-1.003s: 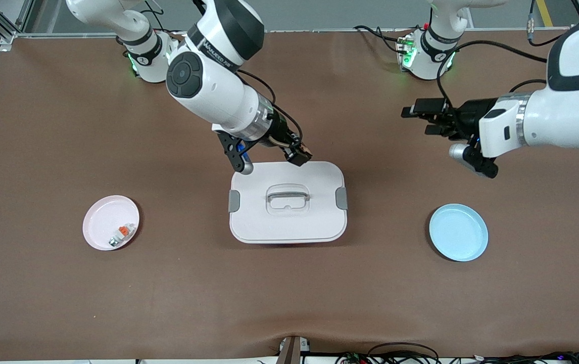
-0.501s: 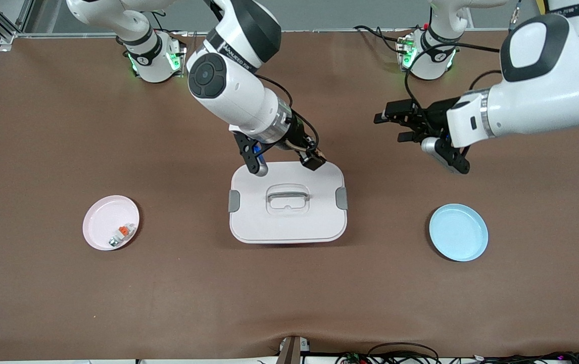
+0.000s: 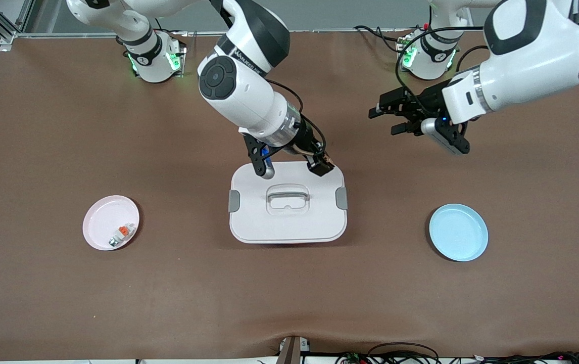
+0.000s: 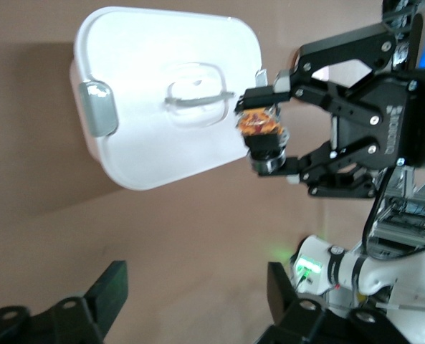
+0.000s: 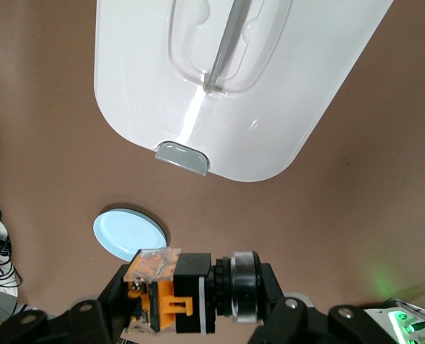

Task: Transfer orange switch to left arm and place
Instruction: 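Grasp the switch with the left gripper above the white box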

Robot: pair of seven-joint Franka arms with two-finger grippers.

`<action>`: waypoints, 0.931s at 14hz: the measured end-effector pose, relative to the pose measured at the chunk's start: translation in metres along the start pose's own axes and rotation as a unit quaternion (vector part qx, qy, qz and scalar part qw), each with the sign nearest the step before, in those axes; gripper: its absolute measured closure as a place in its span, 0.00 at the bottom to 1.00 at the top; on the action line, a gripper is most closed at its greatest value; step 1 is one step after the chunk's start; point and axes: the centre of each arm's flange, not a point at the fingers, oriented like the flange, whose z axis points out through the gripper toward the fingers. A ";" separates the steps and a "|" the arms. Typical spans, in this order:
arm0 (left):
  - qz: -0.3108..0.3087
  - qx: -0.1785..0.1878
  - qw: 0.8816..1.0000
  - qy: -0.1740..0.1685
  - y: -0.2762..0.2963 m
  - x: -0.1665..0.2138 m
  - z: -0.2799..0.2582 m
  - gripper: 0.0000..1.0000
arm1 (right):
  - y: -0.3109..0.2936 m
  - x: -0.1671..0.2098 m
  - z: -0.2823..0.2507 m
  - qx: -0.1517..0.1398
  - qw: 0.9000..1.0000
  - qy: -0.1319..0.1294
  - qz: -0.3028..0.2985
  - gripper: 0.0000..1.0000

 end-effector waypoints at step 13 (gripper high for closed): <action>-0.084 -0.054 0.987 0.125 0.005 -0.025 0.077 0.24 | 0.005 -0.018 0.012 0.005 1.000 -0.004 0.016 0.28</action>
